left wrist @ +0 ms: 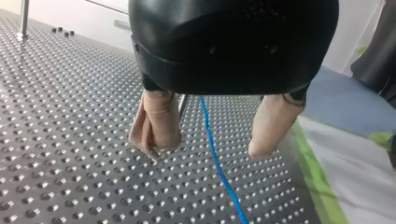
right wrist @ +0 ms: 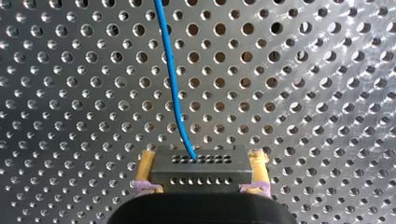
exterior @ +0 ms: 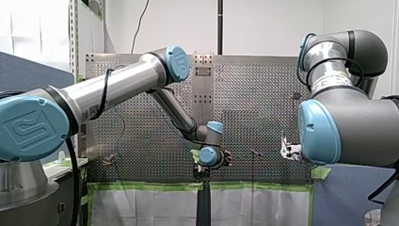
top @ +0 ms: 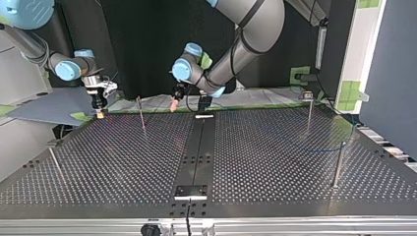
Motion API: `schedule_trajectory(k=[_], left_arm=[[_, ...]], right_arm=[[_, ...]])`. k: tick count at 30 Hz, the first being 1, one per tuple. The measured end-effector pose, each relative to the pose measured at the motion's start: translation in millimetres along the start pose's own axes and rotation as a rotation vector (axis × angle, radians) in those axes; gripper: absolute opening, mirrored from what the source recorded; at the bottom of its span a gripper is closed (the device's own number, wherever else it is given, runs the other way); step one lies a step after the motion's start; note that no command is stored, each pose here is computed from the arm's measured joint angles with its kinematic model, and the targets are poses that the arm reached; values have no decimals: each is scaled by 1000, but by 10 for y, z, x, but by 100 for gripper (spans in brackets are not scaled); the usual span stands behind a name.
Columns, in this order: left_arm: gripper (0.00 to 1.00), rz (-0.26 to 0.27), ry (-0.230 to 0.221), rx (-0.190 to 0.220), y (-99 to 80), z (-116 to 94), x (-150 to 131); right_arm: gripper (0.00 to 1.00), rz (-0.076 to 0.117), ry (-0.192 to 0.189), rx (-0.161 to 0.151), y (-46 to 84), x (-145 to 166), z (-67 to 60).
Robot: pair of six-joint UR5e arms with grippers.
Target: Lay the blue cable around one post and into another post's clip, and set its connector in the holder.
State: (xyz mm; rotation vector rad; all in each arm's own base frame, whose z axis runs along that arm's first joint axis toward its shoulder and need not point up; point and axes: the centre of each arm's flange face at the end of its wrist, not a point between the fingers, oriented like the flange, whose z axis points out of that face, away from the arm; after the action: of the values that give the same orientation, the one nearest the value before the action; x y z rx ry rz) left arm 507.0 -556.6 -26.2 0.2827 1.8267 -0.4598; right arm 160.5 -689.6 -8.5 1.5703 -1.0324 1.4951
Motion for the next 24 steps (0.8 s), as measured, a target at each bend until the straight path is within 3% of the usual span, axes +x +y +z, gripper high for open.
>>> schedule_trajectory(k=[9,15,24], left_arm=[[100,17,38,45,-127,-74,70],[100,20,38,48,-178,-104,75],[100,-16,-23,35,-154,-225,-202]], right_arm=[[0,2,-4,1,-9,-16,-3],[0,2,-4,2,-14,-21,-2],[0,3,-7,3,-24,-43,-4]])
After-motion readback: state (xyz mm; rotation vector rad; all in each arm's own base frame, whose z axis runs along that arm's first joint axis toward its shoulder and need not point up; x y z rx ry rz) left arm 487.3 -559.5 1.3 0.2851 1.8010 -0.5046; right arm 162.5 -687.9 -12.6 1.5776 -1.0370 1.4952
